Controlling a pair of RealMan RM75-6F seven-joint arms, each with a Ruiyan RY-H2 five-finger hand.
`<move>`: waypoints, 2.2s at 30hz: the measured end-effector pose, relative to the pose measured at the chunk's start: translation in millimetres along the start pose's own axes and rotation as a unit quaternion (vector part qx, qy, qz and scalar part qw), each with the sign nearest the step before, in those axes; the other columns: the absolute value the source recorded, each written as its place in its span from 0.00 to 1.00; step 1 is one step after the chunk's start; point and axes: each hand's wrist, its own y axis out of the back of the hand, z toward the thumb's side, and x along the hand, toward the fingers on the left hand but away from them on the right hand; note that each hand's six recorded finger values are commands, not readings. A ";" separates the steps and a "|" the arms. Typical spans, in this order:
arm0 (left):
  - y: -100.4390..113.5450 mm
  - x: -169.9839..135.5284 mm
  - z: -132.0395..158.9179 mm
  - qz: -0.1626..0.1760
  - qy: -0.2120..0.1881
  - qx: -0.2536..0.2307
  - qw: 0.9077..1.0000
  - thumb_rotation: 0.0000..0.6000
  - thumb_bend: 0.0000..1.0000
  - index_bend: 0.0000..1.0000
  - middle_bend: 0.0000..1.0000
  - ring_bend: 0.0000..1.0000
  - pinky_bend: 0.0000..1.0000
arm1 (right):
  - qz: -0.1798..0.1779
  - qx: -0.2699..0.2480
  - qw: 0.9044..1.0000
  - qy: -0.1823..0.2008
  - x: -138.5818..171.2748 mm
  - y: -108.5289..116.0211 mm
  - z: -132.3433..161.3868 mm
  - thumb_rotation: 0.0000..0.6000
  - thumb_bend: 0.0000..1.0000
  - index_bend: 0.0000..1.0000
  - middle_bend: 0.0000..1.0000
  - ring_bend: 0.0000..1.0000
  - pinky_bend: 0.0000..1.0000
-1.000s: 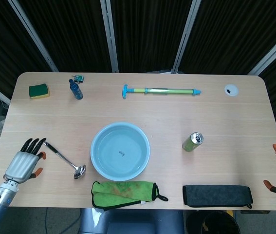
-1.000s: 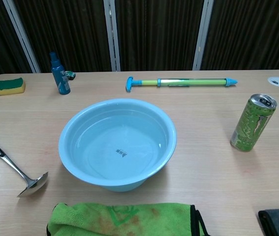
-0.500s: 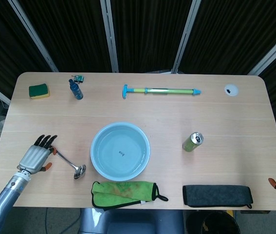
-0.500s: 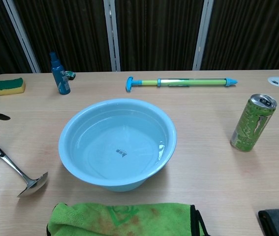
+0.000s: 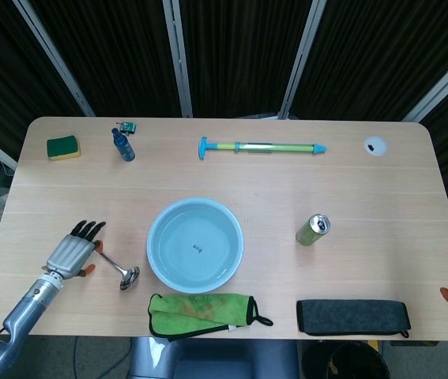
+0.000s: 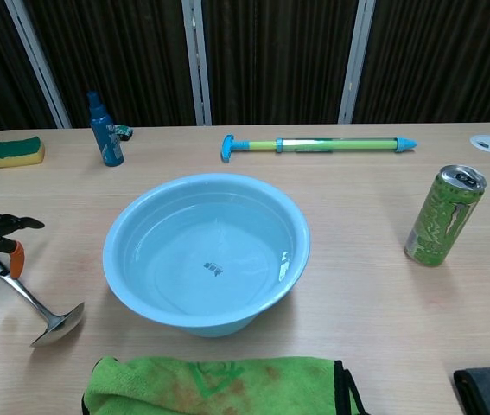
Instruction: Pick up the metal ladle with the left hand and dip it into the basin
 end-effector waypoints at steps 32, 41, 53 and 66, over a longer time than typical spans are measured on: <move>-10.8 22.3 4.3 -0.008 -0.006 0.003 1.000 1.00 0.34 0.49 0.00 0.00 0.00 | 0.001 0.001 1.000 -0.013 -4.1 1.1 -6.6 1.00 0.00 0.00 0.00 0.00 0.00; -13.7 25.4 2.7 -0.012 -0.005 0.003 1.000 1.00 0.42 0.52 0.00 0.00 0.00 | 0.004 0.004 1.000 -0.014 -5.0 -0.3 -6.8 1.00 0.00 0.00 0.00 0.00 0.00; -12.3 20.1 3.1 -0.007 -0.010 0.002 1.000 1.00 0.44 0.55 0.00 0.00 0.00 | 0.005 0.005 1.000 -0.014 -5.2 -1.0 -6.2 1.00 0.00 0.00 0.00 0.00 0.00; 7.8 -6.0 16.9 0.028 -0.040 -0.005 0.999 1.00 0.45 0.57 0.00 0.00 0.00 | 0.000 0.004 1.000 -0.011 -2.0 0.9 -4.7 1.00 0.00 0.00 0.00 0.00 0.00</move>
